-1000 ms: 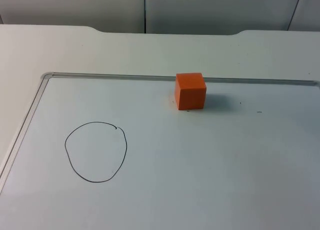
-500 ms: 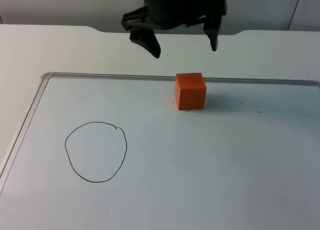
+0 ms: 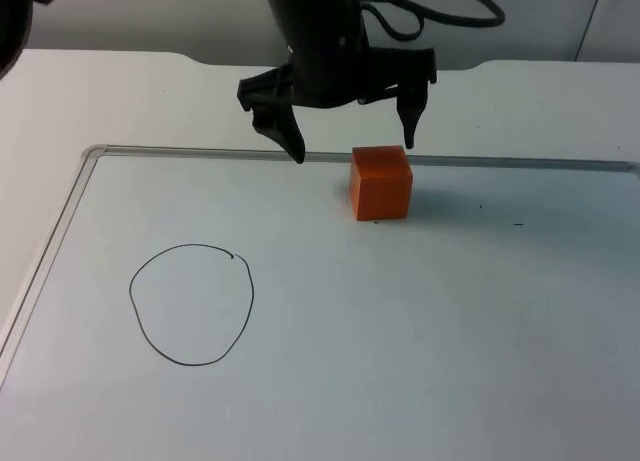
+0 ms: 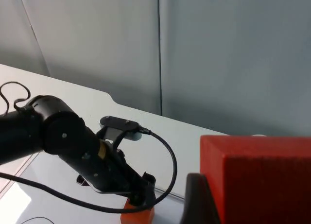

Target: Pick up one cube with the left hand and another cube with the right hand. First place the cube in the right hand at the target position, then stack the cube in the left hand on top.

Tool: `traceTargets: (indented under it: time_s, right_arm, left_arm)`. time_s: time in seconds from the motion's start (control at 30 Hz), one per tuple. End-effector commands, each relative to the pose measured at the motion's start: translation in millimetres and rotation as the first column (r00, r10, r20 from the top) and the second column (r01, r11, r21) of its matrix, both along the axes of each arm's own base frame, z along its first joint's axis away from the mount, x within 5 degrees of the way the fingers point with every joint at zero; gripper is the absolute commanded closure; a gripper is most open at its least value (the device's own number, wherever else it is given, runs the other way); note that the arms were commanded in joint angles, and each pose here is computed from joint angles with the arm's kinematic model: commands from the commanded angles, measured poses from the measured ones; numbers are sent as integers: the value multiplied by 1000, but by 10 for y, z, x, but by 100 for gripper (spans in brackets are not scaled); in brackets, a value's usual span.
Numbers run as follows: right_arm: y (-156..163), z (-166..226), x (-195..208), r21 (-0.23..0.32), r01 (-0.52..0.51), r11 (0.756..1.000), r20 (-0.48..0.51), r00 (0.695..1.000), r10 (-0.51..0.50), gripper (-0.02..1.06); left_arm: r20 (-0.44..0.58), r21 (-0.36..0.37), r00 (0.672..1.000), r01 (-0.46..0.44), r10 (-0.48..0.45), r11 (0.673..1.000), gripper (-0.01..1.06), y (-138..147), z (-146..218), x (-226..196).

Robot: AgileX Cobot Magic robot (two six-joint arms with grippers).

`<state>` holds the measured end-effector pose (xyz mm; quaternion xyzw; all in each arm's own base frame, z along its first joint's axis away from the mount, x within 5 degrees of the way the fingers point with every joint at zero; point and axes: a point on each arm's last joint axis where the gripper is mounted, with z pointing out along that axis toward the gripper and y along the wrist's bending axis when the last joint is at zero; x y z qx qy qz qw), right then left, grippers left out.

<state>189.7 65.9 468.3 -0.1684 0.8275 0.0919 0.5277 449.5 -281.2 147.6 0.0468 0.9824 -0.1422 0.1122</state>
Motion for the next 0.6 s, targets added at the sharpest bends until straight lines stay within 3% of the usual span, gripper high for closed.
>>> traceTargets:
  time_s: [0.0,0.43,0.57]
  right_arm:
    - [-4,42,-22,8,1,1000,20,1000,-1,105]
    - [-3,50,-18,-4,-6,1000,35,999,6,105]
    - [-1,58,-15,1,-6,1000,43,999,6,105]
  left_arm:
    - [-11,-12,1000,-2,2,1000,1,-75,-26,-32]
    - [38,-4,999,26,-25,1000,1,-141,-119,-15]
    - [60,41,996,60,-62,997,1,-213,-135,-67]
